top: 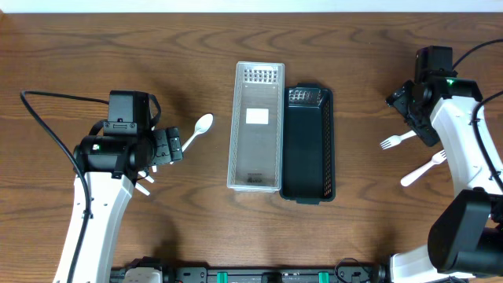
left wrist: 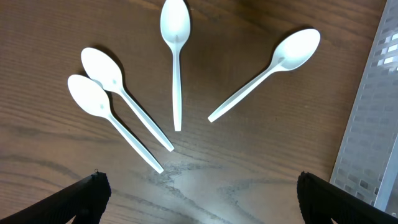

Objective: Pack container

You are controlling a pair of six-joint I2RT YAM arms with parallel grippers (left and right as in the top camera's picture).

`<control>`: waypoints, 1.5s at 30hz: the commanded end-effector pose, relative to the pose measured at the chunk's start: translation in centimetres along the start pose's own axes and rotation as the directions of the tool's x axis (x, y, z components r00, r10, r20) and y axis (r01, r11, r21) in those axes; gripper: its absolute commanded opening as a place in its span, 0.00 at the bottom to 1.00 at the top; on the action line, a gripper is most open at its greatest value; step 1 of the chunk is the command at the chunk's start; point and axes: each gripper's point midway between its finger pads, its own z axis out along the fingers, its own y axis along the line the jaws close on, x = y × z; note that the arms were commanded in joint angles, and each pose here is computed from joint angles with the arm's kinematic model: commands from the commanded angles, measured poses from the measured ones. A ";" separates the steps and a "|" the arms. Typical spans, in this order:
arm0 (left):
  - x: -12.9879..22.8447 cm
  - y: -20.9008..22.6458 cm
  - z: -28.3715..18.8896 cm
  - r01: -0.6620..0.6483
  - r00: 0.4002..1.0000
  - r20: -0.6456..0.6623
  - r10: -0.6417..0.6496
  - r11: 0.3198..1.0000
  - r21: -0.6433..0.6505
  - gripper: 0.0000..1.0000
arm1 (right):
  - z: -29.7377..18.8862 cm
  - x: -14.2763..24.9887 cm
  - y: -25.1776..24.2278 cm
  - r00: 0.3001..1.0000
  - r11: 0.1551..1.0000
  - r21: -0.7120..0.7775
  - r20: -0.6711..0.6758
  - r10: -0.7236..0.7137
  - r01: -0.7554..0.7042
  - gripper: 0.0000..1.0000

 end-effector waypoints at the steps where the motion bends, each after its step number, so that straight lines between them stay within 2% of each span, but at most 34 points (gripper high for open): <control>1: -0.5 -0.1 -0.3 0.006 1.000 0.014 -0.006 1.000 0.003 0.98 | 0.1 -0.4 0.2 0.998 0.998 -0.006 0.013 0.056 -0.056 0.99; 3: -0.5 -0.1 -0.3 0.006 1.000 0.013 -0.006 1.000 0.003 0.98 | 0.2 -0.4 0.1 0.998 0.998 -0.003 0.014 0.056 -0.056 0.99; 4: -0.4 -0.1 -0.3 0.006 1.000 0.013 -0.006 1.000 0.003 0.98 | 0.4 -0.3 0.1 0.998 0.998 0.002 0.010 0.062 -0.062 0.95; 6: -0.4 -0.1 -0.3 0.006 1.000 0.012 -0.006 1.000 0.003 0.98 | 0.8 0.0 -0.1 0.995 0.994 0.014 0.002 0.104 -0.104 0.94; 10: -0.4 -0.1 -0.3 0.006 1.000 0.010 -0.006 1.000 0.002 0.98 | 2.3 1.0 -0.6 0.987 0.986 0.054 -0.024 0.159 -0.158 0.97; 19: -0.4 -0.1 -0.3 0.006 1.000 0.010 -0.006 1.000 0.002 0.98 | 7.2 3.9 -1.2 0.982 0.981 0.158 -0.136 0.132 -0.110 0.99; 27: -0.4 -0.1 -0.3 0.005 1.000 0.010 -0.005 1.000 0.002 0.98 | 10.4 6.6 0.1 0.959 0.990 0.128 -0.266 0.093 -0.061 0.99; 35: -0.4 -0.1 -0.3 0.005 1.000 0.010 -0.006 1.000 0.002 0.98 | 11.3 6.8 -0.2 0.955 0.990 0.134 -0.285 0.084 -0.047 0.99; 37: -0.4 -0.1 -0.3 0.005 1.000 0.010 -0.005 1.000 0.002 0.98 | 11.3 6.7 -0.4 0.954 0.990 0.136 -0.286 0.085 -0.047 0.97; 39: -0.4 -0.1 -0.3 0.005 1.000 0.010 -0.006 1.000 0.002 0.98 | 11.3 6.7 -0.8 0.952 0.988 0.147 -0.292 0.092 -0.051 0.90; 45: -0.4 -0.1 -0.3 0.005 1.000 0.009 -0.005 1.000 0.002 0.98 | 11.5 6.1 -2.2 0.945 0.981 0.178 -0.302 0.128 -0.076 0.77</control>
